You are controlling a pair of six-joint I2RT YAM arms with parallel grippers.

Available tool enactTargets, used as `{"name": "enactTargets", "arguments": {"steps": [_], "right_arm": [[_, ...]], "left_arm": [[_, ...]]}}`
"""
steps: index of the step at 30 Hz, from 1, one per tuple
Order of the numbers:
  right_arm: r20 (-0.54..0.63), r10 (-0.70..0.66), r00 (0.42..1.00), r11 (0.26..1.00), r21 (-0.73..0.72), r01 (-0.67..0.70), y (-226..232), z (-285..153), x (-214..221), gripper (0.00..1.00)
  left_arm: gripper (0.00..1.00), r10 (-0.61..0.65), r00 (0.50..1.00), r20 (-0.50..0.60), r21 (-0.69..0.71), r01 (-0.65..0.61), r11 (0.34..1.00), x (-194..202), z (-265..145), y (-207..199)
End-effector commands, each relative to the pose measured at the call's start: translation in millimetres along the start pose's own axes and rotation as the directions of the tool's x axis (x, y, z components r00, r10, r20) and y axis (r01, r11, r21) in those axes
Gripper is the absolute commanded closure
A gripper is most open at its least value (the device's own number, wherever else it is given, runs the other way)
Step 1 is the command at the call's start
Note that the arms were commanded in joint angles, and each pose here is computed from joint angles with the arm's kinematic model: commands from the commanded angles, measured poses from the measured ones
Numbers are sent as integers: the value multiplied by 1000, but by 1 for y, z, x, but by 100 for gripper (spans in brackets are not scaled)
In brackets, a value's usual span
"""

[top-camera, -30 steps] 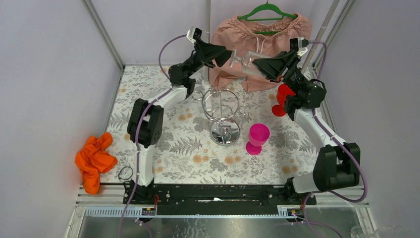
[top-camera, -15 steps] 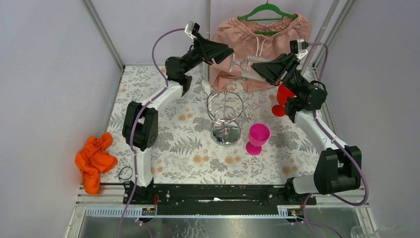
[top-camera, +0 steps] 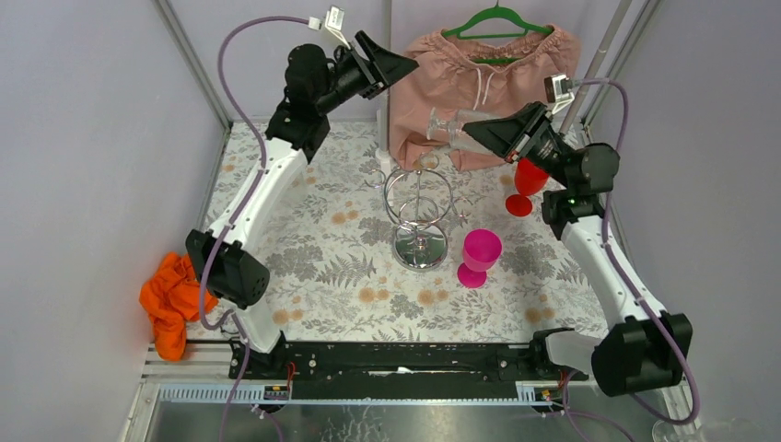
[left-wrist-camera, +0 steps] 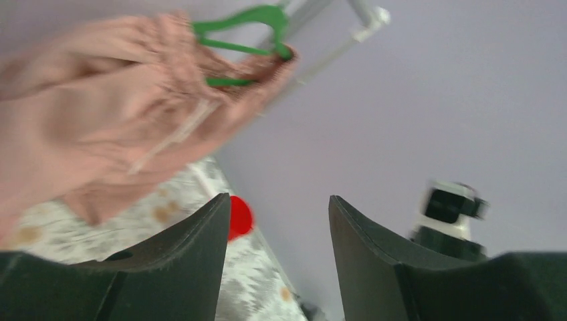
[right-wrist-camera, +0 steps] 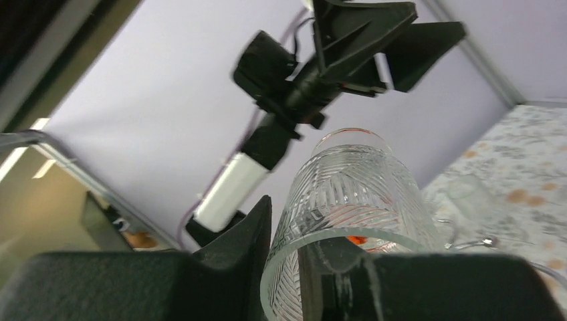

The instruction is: Take the wine glass off the wine glass rack

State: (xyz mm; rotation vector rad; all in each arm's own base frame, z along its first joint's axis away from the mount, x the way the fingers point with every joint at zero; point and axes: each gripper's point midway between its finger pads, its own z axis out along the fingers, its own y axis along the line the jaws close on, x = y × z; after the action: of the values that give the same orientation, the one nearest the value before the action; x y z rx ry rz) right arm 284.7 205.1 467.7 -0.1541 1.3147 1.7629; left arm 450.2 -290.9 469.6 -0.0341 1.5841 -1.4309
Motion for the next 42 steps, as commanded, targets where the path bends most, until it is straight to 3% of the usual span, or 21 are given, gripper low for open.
{"name": "enactTargets", "arguments": {"steps": [1, 7, 14, 16, 23, 30, 32, 37, 42], "right_arm": [[-8, -219, 976, 971, 101, 219, 16, 2, -11, 100], [-24, -248, 969, 950, 191, 248, 5, -2, -13, 100], [-55, -260, 964, 925, 273, 265, -13, -3, -16, 100], [-77, -287, 955, 894, 338, 296, -22, -5, -21, 100], [-179, -366, 913, 739, 540, 402, -42, -20, -43, 100], [-195, -348, 917, 680, 621, 390, -59, -28, -49, 100], [-201, -337, 920, 680, 624, 385, -62, -25, -50, 100], [-245, -356, 902, 659, 618, 428, -57, -8, -57, 100], [-292, -366, 883, 660, 587, 468, -51, 21, -55, 100]], "left_arm": [[38, 173, 985, -12, -443, -160, 882, -11, -38, 69], [39, 304, 952, 29, -735, -186, 652, -43, -83, 110], [40, 450, 890, -69, -921, -231, 314, -52, -127, 123], [40, 462, 882, -93, -921, -253, 297, -47, -132, 114], [40, 490, 865, -106, -888, -304, 345, -18, -153, 65], [39, 517, 851, -96, -893, -303, 332, -14, -191, 41], [39, 528, 844, -99, -906, -295, 303, -17, -204, 38], [39, 588, 800, -122, -961, -243, 130, -35, -243, 29], [38, 599, 792, -116, -967, -228, 115, -40, -257, 22]]}}
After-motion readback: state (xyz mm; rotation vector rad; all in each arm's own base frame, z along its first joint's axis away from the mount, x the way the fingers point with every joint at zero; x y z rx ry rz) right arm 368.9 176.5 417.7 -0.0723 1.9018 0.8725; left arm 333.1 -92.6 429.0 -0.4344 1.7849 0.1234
